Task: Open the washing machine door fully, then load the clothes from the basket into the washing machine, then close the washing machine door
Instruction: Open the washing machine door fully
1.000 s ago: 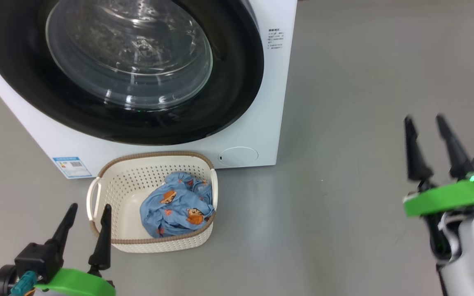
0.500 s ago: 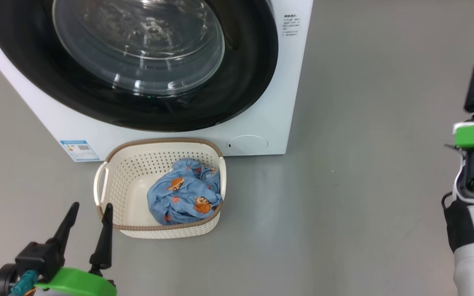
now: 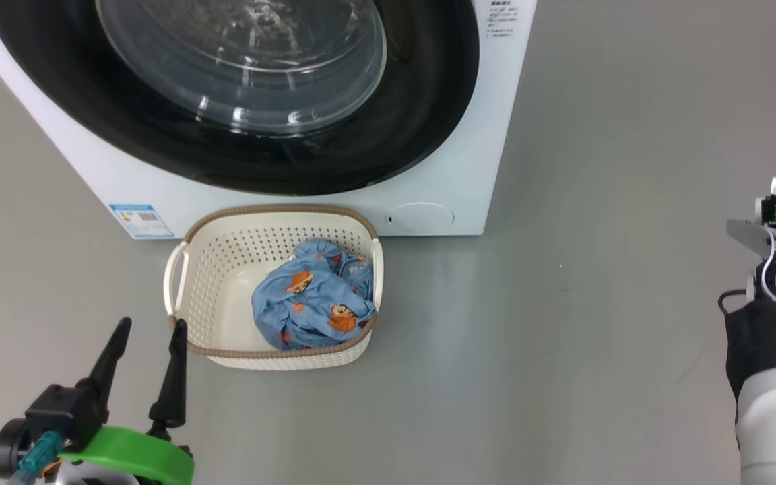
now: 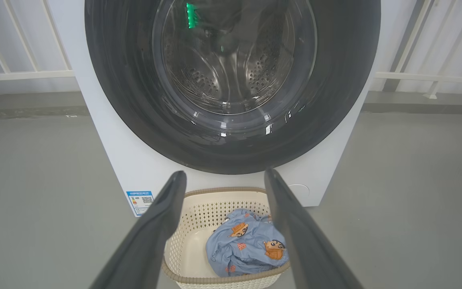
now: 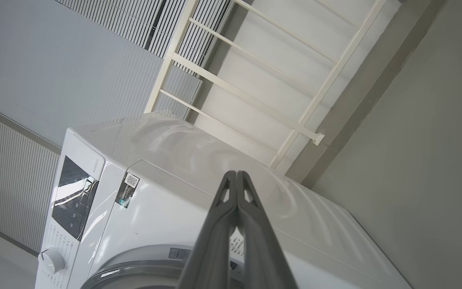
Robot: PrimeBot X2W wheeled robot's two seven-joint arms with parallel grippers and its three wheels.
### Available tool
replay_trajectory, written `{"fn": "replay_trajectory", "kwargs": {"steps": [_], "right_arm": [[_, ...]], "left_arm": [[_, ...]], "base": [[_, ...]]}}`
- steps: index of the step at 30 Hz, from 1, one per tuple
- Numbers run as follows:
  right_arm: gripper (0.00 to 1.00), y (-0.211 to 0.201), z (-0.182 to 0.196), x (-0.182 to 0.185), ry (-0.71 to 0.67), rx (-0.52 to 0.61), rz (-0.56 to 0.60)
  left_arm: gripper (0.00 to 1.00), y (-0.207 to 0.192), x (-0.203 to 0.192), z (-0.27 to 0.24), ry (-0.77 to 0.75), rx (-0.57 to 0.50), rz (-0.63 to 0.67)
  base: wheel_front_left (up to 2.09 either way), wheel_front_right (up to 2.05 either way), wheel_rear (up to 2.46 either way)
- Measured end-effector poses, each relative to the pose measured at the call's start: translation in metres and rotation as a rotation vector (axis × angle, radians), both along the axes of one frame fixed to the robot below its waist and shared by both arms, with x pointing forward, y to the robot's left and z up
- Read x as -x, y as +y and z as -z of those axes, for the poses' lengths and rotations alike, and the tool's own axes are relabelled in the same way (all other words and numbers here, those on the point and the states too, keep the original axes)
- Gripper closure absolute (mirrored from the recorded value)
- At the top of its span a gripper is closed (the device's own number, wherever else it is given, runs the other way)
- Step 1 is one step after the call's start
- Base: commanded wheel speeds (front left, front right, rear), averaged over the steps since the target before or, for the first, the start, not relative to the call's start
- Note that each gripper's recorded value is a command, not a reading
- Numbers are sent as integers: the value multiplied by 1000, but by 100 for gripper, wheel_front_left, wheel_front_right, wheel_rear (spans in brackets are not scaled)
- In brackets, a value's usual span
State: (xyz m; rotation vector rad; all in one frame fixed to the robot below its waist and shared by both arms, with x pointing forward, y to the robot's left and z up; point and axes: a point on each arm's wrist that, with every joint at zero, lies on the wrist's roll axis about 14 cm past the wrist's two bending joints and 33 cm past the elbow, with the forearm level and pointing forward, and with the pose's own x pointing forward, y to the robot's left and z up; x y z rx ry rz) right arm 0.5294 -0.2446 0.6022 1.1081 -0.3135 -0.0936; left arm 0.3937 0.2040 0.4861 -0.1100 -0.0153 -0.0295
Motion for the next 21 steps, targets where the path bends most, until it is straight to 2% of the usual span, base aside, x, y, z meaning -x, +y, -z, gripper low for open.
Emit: {"fn": "replay_trajectory", "kwargs": {"steps": [5, 17, 21], "right_arm": [[100, 8, 14, -18, 64, -78, -70], [100, 36, 20, -64, 137, -214, -234], [100, 46, 19, -79, 160, -226, -281]], "left_arm": [[0, 2, -2, 5, 14, 6, -11], [0, 4, -14, 10, 23, 8, -20], [0, 5, -18, 12, 26, 17, -27]], "base": [[0, 0, 0], [0, 0, 0], [0, 0, 0]]}}
